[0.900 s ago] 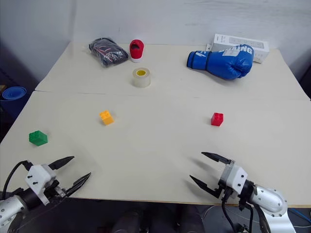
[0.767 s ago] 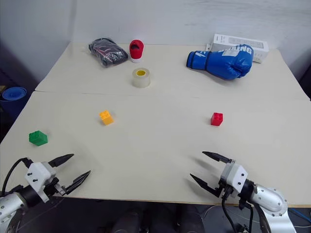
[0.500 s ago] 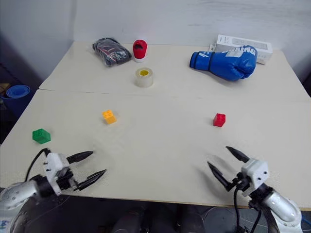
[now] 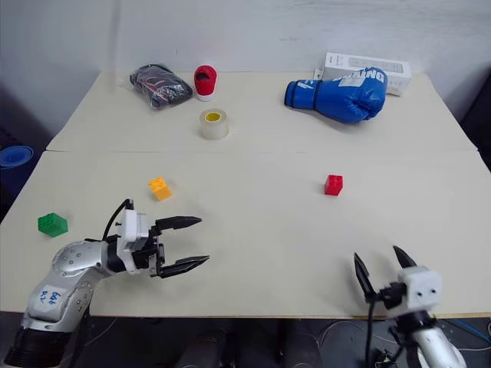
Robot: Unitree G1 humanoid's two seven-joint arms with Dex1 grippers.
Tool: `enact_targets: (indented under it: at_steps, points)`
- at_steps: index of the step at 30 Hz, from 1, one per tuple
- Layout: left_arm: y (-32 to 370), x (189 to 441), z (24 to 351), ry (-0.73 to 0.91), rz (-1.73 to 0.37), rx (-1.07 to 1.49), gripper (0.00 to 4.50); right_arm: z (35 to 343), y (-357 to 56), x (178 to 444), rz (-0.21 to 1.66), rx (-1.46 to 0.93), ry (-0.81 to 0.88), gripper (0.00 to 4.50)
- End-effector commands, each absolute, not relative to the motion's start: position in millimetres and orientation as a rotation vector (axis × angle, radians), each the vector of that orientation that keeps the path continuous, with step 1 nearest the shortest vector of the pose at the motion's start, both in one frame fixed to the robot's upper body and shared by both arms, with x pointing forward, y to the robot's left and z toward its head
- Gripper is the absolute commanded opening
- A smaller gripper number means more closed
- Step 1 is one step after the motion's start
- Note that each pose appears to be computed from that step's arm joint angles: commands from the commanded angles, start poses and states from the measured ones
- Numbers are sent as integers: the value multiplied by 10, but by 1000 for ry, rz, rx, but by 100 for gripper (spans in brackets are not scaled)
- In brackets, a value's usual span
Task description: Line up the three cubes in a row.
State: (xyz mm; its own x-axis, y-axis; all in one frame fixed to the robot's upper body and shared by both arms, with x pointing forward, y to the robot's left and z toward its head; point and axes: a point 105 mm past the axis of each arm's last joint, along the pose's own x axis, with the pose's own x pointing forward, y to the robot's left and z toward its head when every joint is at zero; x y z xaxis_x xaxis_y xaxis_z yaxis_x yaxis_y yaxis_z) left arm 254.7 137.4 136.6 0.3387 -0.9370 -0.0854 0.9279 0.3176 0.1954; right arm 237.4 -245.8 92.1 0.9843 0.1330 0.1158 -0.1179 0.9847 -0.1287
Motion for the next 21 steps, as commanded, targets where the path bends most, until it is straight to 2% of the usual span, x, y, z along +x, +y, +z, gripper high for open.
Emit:
enact_targets:
  at_steps: [1,5,8,11,14,21]
  points:
    - [1336,2536,1377,-55,-1241,231,448,1180,-2313,2704,108,-84,-191,450]
    - [1327,2522,1346,-40,-1216,193,448,1262,-2212,3236,98,-49,-202,450]
    - [1338,2504,1335,-32,-1210,195,448,1290,-2199,3503,60,-44,-199,450]
    - [1371,2511,1347,-31,-1188,206,448,1287,-2145,3622,63,-47,-201,450]
    - [1406,2493,1355,-30,-1171,211,450,1235,-2143,3652,49,-46,-189,384]
    - [1374,2444,1340,-29,-1168,209,450,1240,-2115,3686,47,-21,-210,141]
